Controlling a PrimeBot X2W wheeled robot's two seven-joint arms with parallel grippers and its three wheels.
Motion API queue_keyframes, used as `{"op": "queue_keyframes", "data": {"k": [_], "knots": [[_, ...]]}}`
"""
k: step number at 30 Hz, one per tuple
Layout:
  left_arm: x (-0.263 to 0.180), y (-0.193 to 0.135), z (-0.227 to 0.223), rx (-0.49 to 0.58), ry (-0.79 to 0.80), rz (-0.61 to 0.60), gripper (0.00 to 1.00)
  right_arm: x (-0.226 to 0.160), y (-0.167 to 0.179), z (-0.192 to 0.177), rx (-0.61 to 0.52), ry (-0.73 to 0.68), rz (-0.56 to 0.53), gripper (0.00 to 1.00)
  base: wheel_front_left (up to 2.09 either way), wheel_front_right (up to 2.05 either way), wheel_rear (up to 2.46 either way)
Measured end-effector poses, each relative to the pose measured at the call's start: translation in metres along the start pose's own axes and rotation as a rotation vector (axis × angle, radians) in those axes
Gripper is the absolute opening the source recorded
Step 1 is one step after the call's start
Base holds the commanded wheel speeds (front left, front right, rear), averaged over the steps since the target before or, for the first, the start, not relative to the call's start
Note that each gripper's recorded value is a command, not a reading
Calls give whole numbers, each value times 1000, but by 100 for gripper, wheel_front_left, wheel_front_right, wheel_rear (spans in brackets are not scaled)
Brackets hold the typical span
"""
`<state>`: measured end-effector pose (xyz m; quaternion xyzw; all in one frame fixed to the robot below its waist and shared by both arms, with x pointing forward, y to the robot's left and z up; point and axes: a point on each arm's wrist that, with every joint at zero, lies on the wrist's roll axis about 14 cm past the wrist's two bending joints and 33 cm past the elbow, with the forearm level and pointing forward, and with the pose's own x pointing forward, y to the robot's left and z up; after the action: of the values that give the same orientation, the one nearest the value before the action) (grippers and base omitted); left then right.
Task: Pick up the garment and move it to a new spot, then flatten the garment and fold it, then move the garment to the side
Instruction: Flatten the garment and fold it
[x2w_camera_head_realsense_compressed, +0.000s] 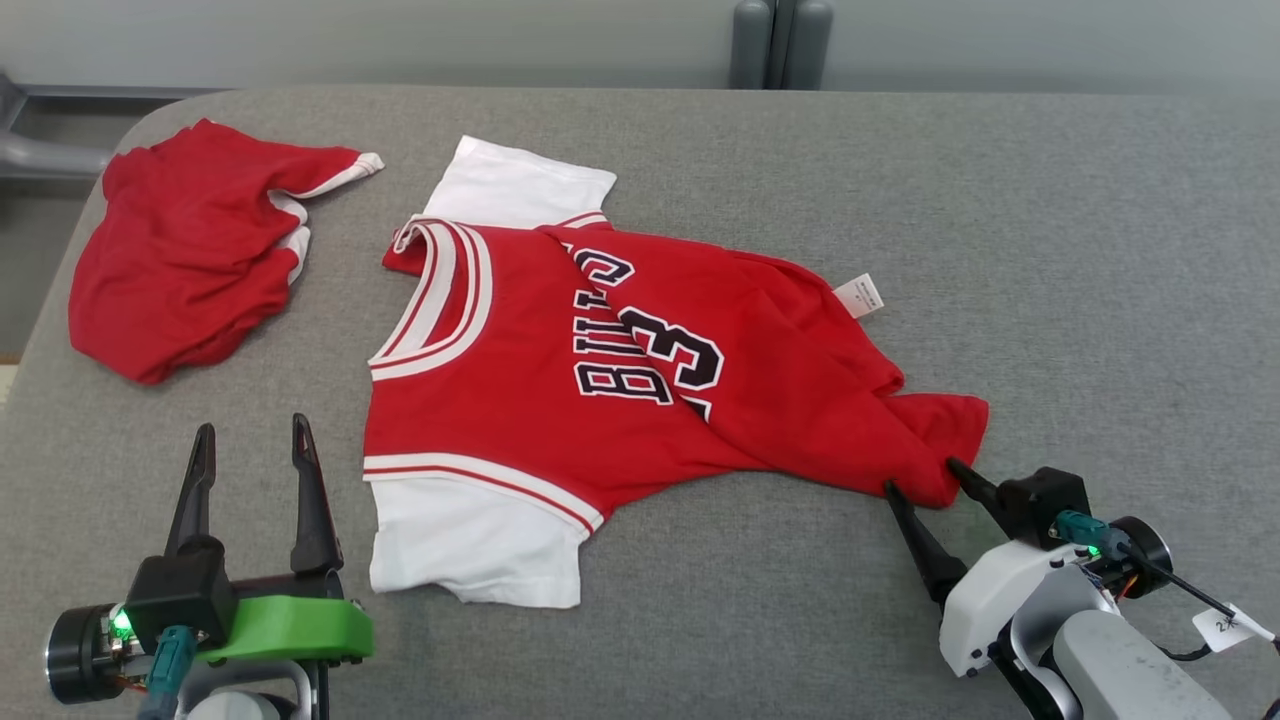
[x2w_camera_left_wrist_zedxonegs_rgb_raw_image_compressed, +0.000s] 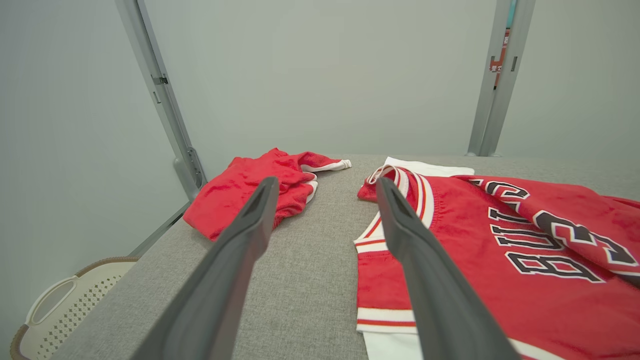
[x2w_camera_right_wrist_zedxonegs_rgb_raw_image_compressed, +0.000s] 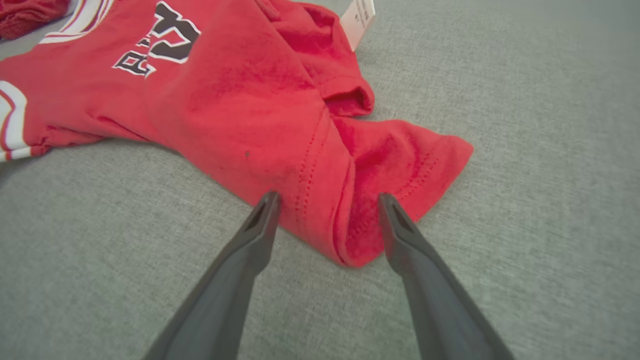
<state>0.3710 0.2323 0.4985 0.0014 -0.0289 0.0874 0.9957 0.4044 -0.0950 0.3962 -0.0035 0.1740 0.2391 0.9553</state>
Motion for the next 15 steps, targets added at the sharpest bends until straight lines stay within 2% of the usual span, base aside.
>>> {"op": "queue_keyframes", "data": {"k": [5,6,7,15], "knots": [[1,3,-4,-5,13,17,100,15,10,-11,29,32,44,100,0,0,0],[1,4,-5,-7,16,21,100,18,12,-13,40,38,49,44,0,0,0],[1,4,-6,-8,18,25,100,20,14,-14,42,42,60,0,0,0,0],[2,6,-9,-8,27,35,100,27,26,7,86,-54,92,0,0,0,0]]}}
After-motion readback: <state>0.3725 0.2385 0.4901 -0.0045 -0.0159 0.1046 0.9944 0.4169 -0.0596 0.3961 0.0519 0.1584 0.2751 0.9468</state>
